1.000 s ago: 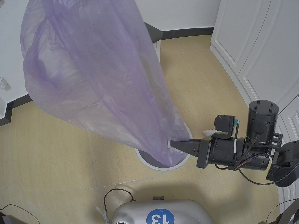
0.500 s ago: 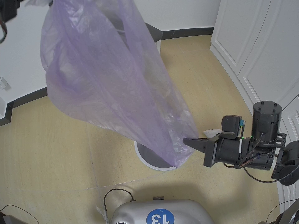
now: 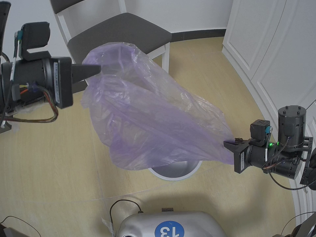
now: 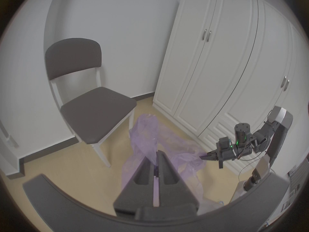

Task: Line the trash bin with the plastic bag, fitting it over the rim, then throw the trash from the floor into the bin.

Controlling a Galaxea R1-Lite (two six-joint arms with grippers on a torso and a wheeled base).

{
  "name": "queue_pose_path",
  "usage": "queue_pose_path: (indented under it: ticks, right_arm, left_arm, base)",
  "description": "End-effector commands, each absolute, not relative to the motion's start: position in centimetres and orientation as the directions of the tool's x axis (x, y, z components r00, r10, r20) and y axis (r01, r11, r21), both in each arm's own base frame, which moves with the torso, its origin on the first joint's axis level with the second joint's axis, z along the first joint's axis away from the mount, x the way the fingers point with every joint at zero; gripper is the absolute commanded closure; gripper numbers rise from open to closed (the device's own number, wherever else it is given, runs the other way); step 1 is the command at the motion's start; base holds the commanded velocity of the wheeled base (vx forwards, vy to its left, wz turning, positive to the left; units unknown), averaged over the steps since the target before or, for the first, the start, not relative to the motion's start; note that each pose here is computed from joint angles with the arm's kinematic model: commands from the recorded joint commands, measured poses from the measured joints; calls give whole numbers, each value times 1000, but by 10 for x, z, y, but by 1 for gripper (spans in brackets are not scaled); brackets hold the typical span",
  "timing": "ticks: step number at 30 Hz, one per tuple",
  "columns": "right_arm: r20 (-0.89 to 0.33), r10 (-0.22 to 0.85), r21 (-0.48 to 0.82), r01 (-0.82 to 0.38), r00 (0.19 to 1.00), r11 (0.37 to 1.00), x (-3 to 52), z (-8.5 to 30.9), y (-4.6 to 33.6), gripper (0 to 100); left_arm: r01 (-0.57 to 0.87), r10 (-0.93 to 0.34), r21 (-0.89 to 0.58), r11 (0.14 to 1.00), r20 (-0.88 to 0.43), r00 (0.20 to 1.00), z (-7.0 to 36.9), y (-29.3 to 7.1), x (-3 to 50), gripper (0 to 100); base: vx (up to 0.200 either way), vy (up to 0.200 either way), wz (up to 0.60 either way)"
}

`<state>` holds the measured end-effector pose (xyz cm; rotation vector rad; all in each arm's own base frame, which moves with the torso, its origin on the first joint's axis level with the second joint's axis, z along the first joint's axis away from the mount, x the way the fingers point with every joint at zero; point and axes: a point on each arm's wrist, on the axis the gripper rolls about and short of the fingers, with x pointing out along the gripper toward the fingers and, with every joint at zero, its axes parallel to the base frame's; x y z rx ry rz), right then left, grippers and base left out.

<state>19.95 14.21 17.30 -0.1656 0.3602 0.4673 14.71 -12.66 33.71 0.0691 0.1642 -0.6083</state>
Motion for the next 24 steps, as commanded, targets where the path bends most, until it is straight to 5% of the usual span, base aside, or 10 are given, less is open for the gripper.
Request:
queue_pose_path:
  ticks: [1, 11, 24]
  right_arm:
    - [-319, 383, -268, -470, 867, 841, 221, 187, 149, 100]
    - [-183, 424, -400, -461, 887, 792, 255, 218, 181, 100]
    - [-135, 459, -392, -473, 878, 789, 256, 226, 199, 100]
  left_arm:
    - [693, -690, -19, 721, -116, 714, 303, -165, 161, 100]
    - [776, -767, -33, 630, -184, 615, 278, -213, 160, 100]
    - [734, -739, -93, 672, -147, 658, 245, -237, 200, 100]
  base:
    - [0, 0, 0]
    - [0, 0, 0]
    - [0, 0, 0]
